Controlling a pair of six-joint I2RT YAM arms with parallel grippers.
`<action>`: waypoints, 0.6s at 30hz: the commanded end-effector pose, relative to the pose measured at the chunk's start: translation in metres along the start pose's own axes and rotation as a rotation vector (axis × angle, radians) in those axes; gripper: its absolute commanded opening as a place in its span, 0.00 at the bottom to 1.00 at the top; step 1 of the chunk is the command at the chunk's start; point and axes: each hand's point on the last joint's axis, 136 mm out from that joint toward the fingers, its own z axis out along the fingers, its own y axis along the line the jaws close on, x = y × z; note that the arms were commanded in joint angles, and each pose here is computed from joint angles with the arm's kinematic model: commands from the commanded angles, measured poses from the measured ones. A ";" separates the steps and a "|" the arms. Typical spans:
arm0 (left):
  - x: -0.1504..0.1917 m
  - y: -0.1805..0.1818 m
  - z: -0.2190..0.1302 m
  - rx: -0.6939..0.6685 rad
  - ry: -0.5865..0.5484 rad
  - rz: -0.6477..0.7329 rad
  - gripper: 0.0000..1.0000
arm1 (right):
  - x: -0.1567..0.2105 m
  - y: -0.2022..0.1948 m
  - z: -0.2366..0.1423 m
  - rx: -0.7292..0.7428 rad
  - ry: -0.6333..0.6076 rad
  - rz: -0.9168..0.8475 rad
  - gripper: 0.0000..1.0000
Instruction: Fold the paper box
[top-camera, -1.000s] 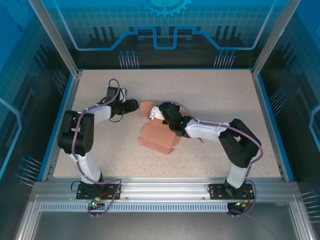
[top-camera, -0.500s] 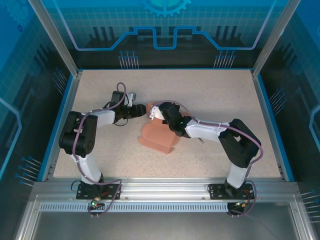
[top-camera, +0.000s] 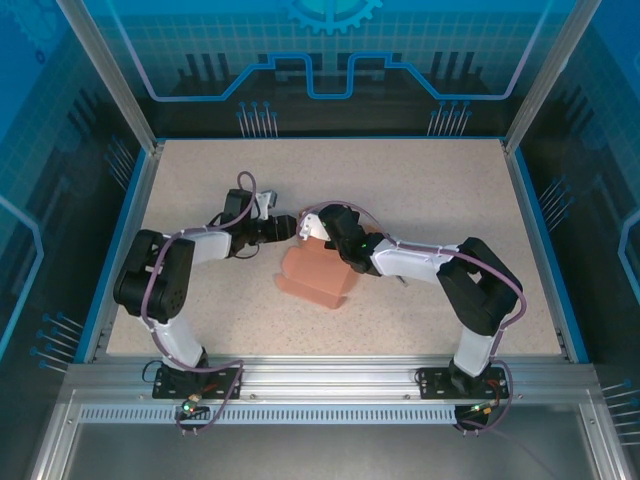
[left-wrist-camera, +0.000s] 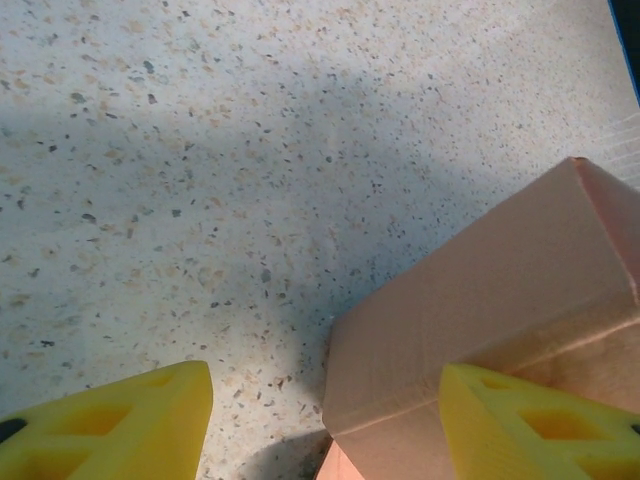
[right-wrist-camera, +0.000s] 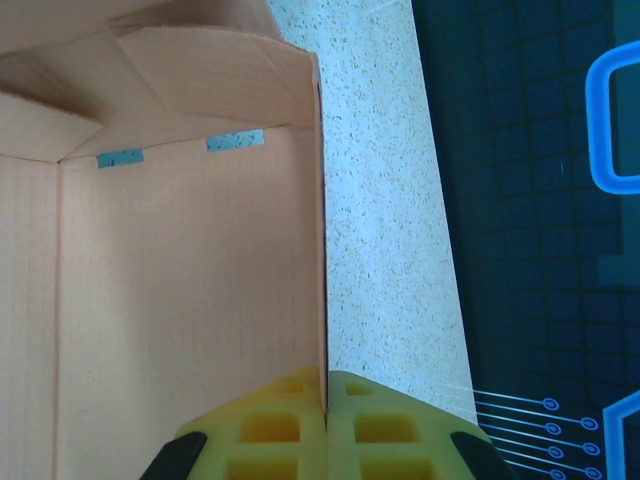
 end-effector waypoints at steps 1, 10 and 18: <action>-0.005 -0.021 -0.007 0.068 -0.033 0.089 0.64 | -0.001 -0.002 -0.002 -0.019 -0.026 0.039 0.00; 0.003 -0.030 -0.004 0.093 -0.033 0.128 0.65 | 0.000 -0.002 0.001 -0.043 -0.036 0.059 0.00; 0.007 -0.032 -0.003 0.091 -0.025 0.153 0.68 | 0.000 -0.001 0.002 -0.067 -0.045 0.065 0.00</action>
